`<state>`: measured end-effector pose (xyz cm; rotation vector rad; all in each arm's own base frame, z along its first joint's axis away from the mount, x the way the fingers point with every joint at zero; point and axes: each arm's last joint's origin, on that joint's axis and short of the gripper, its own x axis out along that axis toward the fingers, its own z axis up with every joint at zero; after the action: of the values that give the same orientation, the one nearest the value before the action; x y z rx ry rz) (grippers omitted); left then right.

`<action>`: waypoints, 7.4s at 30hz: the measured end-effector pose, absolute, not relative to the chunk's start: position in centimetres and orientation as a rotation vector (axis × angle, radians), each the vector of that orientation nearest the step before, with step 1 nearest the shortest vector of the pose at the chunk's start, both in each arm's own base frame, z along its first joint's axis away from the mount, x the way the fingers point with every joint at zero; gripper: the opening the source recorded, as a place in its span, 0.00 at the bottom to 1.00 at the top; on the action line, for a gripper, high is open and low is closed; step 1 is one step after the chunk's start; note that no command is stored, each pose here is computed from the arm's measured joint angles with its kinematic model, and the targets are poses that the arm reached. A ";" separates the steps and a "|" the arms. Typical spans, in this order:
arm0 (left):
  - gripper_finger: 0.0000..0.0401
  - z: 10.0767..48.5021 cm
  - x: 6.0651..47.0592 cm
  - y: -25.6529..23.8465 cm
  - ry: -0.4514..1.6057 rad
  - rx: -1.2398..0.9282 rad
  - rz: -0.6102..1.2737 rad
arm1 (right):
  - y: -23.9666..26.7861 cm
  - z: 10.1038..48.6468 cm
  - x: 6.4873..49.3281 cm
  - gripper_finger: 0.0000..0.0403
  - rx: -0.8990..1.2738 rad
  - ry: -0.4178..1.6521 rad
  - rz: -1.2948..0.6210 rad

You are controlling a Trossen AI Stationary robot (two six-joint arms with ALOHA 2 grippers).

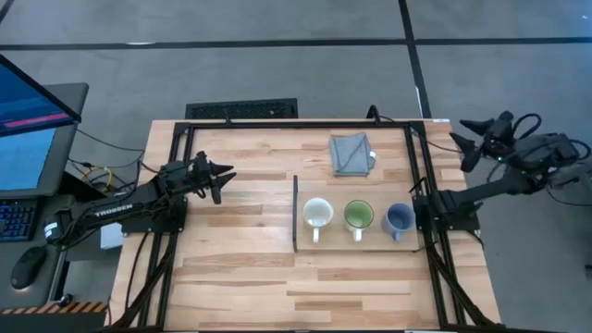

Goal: Stack small to large cups/mugs on shelf
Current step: Return to Home Position

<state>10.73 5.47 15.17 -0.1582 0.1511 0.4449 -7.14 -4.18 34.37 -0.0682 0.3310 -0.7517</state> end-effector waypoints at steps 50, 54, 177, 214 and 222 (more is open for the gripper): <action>0.30 15.0 10.9 4.7 0.215 -0.161 0.194 | -2.0 29.3 5.7 0.63 0.308 0.283 -0.483; 0.30 14.9 10.9 4.7 0.226 -0.166 0.190 | -1.7 28.0 7.3 0.63 0.236 0.241 -0.417; 0.30 17.1 7.9 5.7 -0.023 0.095 0.739 | 4.9 30.5 10.3 0.63 -0.118 0.159 -0.681; 0.30 17.1 7.9 5.7 -0.023 0.092 0.740 | 3.5 32.6 11.2 0.63 -0.277 0.189 -0.955; 0.30 17.1 7.9 5.7 -0.022 0.096 0.739 | -0.3 32.9 8.8 0.63 -0.244 0.228 -1.185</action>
<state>7.89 5.66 17.12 0.0961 -0.0216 0.7394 8.75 -0.30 32.87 -0.2437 0.2284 -1.1849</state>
